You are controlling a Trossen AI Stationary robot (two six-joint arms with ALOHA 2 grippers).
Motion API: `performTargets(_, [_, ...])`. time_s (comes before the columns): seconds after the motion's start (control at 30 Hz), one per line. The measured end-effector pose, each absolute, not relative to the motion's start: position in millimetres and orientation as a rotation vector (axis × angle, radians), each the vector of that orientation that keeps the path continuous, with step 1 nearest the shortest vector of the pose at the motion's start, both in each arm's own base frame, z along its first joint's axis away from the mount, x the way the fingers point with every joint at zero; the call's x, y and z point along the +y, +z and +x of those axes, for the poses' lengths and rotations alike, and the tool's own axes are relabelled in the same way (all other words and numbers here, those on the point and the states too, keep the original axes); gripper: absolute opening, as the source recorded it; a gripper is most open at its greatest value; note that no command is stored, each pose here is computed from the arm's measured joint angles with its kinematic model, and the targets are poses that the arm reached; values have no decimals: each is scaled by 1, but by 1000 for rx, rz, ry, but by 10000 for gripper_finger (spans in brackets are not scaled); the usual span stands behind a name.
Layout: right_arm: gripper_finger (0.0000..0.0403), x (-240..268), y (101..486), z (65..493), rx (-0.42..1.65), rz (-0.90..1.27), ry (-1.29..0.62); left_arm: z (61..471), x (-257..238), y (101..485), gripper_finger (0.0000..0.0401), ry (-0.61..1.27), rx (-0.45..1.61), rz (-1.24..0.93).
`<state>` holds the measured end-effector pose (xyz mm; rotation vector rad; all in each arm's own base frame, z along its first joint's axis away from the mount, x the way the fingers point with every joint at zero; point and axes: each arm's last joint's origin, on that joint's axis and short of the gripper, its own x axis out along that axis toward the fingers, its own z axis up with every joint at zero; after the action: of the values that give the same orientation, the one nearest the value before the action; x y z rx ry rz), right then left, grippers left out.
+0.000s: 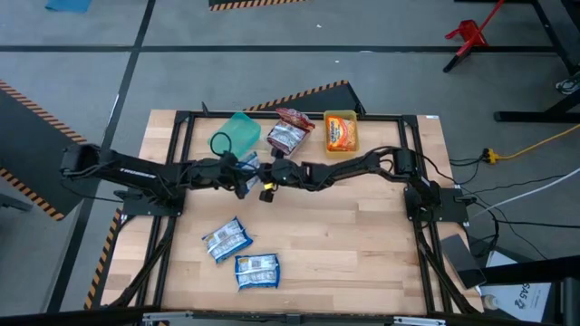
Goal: Sort Maruchan noodles
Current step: Put the top blue noodle pack into the blue bin
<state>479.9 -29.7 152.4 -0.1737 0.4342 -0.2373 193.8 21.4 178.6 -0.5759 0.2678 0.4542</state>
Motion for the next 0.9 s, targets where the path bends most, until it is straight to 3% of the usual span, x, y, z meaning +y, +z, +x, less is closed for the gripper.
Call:
performTargets(0.2, [0, -44, 175, 490, 415, -267, -259, 183, 31, 190, 0, 507, 222, -535])
performTargets(0.6, [0, -125, 237, 499, 282, -249, -267, 162, 66, 209, 0, 711, 105, -382])
performTargets(0.9, [0, -154, 225, 511, 254, -95, -226, 146, 95, 202, 0, 843, 154, -382])
